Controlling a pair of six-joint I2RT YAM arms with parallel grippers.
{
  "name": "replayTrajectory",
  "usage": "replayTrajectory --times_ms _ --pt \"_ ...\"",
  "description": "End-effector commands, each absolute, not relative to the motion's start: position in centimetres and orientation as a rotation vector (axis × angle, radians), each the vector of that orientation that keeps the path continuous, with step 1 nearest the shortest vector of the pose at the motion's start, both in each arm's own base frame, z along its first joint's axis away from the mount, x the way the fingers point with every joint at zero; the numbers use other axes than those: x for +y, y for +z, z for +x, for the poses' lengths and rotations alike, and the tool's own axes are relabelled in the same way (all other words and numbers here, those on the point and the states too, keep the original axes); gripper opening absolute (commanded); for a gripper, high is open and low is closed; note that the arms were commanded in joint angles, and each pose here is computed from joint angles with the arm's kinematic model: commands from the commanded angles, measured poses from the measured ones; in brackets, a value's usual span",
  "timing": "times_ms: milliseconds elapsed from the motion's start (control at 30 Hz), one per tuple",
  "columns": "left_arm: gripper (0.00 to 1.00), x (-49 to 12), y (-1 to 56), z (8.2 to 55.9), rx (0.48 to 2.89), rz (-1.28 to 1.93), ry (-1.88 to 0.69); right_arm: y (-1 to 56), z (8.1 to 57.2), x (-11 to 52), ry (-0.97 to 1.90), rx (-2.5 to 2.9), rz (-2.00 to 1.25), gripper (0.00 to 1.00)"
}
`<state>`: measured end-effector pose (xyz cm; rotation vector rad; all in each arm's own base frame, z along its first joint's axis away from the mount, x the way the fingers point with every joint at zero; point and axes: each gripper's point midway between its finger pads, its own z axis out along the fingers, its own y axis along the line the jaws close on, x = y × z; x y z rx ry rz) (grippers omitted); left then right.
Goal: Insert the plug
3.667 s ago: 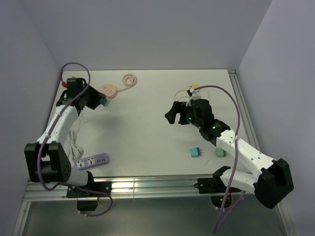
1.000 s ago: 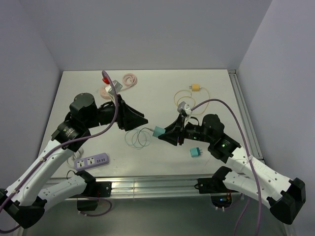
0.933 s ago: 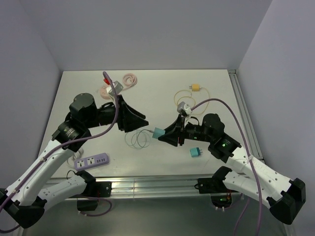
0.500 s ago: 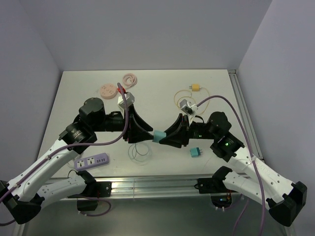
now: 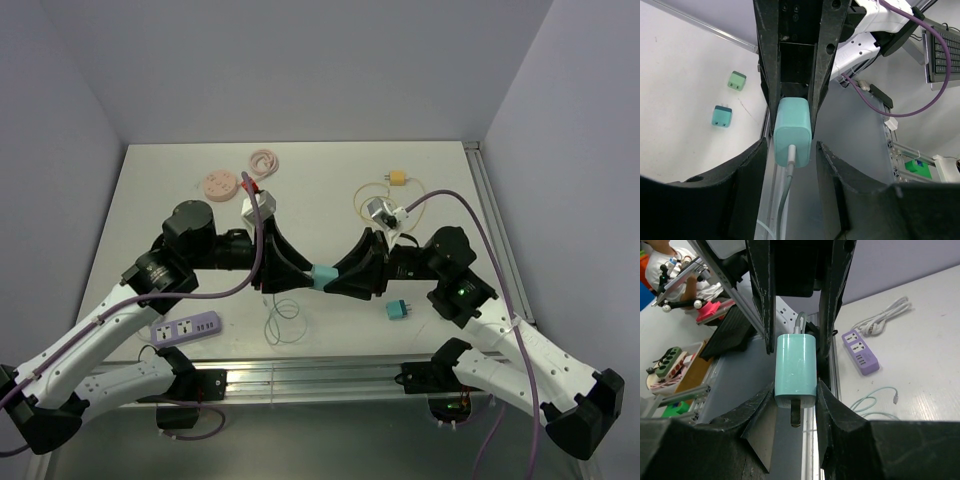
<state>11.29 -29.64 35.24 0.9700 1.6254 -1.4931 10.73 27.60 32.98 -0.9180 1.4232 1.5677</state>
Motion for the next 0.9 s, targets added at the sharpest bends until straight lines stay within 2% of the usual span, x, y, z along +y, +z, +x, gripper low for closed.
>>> replayTrajectory --times_ms 0,400,567,867 --pt "0.48 -29.8 36.6 10.6 1.534 1.012 -1.509 36.6 10.8 27.5 1.558 1.304 -0.916 0.00" --pt "0.36 -30.4 36.4 10.8 1.584 0.990 -1.515 36.3 11.3 27.8 1.558 1.311 -0.899 0.00" --pt "0.35 -30.5 36.8 10.3 1.576 0.991 -1.544 36.3 11.6 27.9 1.557 1.314 -0.891 0.00" --pt "0.40 -30.7 37.0 9.9 1.573 1.004 -1.572 36.4 12.0 28.3 1.559 1.309 -0.891 0.00"
